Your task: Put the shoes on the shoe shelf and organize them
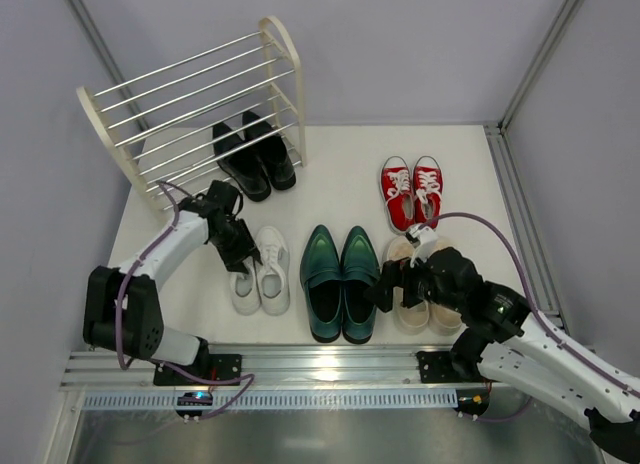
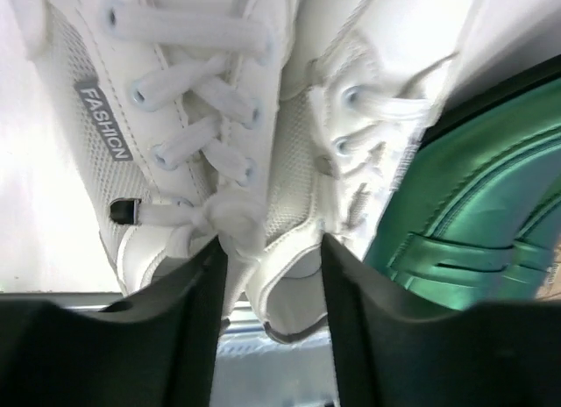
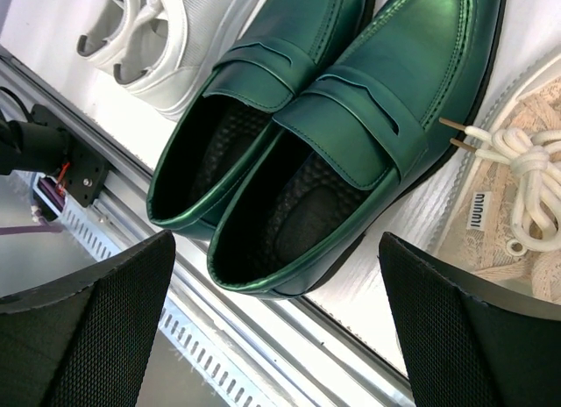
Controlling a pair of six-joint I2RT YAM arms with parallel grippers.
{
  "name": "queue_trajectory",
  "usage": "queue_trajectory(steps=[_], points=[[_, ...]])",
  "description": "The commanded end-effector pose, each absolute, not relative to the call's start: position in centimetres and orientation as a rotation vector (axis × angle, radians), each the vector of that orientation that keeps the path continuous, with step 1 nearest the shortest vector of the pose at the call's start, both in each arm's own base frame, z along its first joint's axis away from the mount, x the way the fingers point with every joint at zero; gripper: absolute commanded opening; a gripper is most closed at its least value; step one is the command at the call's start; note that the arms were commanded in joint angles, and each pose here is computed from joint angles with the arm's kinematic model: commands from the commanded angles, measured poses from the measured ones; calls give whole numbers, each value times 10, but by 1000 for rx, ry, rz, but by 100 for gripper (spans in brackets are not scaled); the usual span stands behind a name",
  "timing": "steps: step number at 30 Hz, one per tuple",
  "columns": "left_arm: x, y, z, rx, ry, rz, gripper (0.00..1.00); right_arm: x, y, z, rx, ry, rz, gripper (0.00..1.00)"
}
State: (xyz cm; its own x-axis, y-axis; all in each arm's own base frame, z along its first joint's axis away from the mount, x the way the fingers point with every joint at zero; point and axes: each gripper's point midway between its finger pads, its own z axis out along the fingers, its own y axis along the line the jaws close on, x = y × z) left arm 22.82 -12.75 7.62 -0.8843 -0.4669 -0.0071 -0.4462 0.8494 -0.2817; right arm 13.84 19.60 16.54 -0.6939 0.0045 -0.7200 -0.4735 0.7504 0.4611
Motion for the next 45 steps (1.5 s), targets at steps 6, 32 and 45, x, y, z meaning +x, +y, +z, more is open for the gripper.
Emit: queue_trajectory(steps=[6,32,45], points=[[242,-103,117,-541,2799,-294,56,152,204,186,-314,2175,832,98],[225,-136,106,-194,2408,67,69,195,204,169,-216,2179,627,97],[207,-133,74,-273,2407,132,64,191,193,152,-176,2212,583,97]])
